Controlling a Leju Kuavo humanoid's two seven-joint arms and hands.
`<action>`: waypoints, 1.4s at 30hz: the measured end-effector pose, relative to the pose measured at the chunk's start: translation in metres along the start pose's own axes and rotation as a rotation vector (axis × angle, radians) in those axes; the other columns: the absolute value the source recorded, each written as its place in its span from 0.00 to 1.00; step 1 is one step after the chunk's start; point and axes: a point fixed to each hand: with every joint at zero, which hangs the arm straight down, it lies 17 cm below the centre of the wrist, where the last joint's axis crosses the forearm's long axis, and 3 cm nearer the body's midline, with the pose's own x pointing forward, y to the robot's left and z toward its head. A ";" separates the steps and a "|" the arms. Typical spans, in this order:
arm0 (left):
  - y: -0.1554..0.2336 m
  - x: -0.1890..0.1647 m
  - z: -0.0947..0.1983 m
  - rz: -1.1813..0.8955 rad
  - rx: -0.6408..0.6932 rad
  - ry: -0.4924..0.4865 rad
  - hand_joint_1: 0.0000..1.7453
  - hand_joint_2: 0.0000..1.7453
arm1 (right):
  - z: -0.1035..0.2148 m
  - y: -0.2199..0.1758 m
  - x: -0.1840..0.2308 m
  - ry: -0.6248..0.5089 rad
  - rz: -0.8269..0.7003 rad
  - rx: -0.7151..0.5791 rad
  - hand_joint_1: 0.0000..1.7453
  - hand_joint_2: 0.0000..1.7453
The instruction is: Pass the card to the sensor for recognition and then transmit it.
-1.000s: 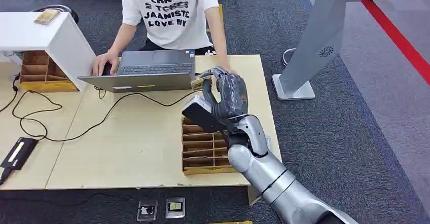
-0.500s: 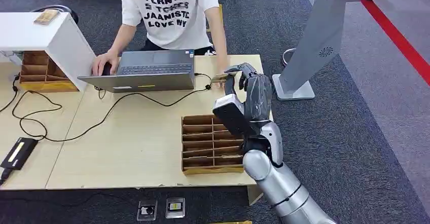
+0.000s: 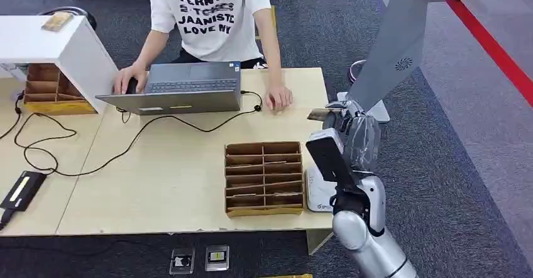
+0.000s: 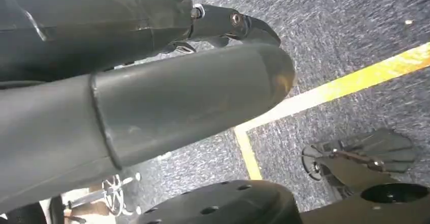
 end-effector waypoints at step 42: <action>0.003 -0.009 -0.001 0.036 0.025 0.024 0.00 0.00 | 0.091 0.018 -0.148 0.365 0.361 0.469 1.00 1.00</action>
